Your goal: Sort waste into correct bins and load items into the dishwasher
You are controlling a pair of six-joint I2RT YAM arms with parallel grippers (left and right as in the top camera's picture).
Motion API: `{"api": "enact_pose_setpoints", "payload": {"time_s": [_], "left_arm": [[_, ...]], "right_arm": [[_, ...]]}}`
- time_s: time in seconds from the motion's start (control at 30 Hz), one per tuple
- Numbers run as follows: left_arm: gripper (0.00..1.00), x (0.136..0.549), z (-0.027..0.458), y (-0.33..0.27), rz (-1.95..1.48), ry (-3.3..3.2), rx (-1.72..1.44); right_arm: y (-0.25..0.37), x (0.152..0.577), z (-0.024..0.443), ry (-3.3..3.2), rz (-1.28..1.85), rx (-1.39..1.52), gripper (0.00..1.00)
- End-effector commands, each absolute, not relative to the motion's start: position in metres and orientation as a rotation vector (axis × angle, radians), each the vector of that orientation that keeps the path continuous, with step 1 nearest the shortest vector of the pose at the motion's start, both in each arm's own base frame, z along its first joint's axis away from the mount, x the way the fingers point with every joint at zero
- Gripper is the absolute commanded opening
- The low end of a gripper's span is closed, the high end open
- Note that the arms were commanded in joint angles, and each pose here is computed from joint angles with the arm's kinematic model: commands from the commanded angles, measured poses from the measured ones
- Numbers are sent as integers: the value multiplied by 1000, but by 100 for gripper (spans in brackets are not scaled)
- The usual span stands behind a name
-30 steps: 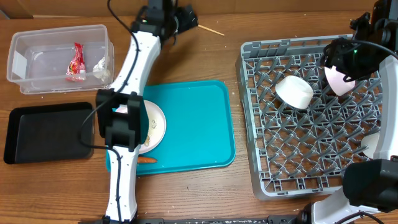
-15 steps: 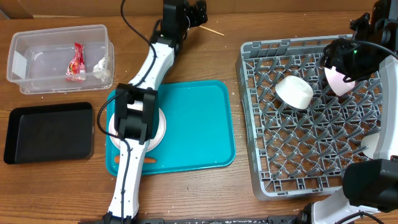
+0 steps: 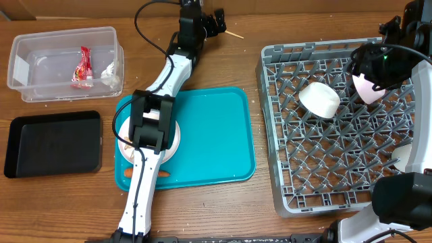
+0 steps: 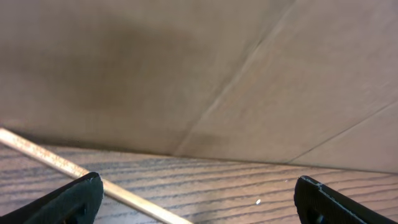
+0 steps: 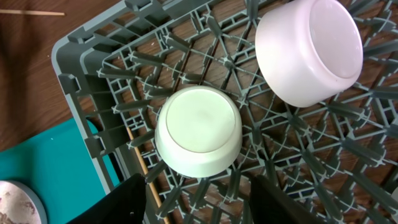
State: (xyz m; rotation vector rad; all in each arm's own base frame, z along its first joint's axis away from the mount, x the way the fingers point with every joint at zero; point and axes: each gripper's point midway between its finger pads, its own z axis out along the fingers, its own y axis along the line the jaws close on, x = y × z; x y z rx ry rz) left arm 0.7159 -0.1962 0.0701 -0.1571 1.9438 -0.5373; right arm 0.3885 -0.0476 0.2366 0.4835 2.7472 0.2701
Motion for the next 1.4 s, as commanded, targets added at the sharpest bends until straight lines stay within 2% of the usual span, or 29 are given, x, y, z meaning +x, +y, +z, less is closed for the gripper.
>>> {"api": "enact_pose_setpoints", "payload": {"time_s": [0.0,0.57,0.77,0.93,1.03,1.13,1.27,1.37], "left_arm": [[100,720,58,-188,-471,1945,-123],[100,705,25,-186,-356,2086,8],[100,679,-15,-179,-303,2281,32],[100,653,-27,-172,-267,2433,38],[100,633,-21,-165,-232,2526,32],[100,627,7,-155,-160,2537,12],[100,658,66,-158,-113,2329,60],[100,678,88,-172,-173,2193,84]], "right_arm": [[-48,391,242,2734,269,468,56],[-47,385,240,2759,272,476,56],[-47,382,239,2771,263,481,56],[-47,381,239,2772,263,483,56],[-47,381,239,2775,264,483,56],[-47,381,238,2775,264,483,56],[-47,382,239,2769,263,481,56],[-48,384,240,2760,262,479,56]]}}
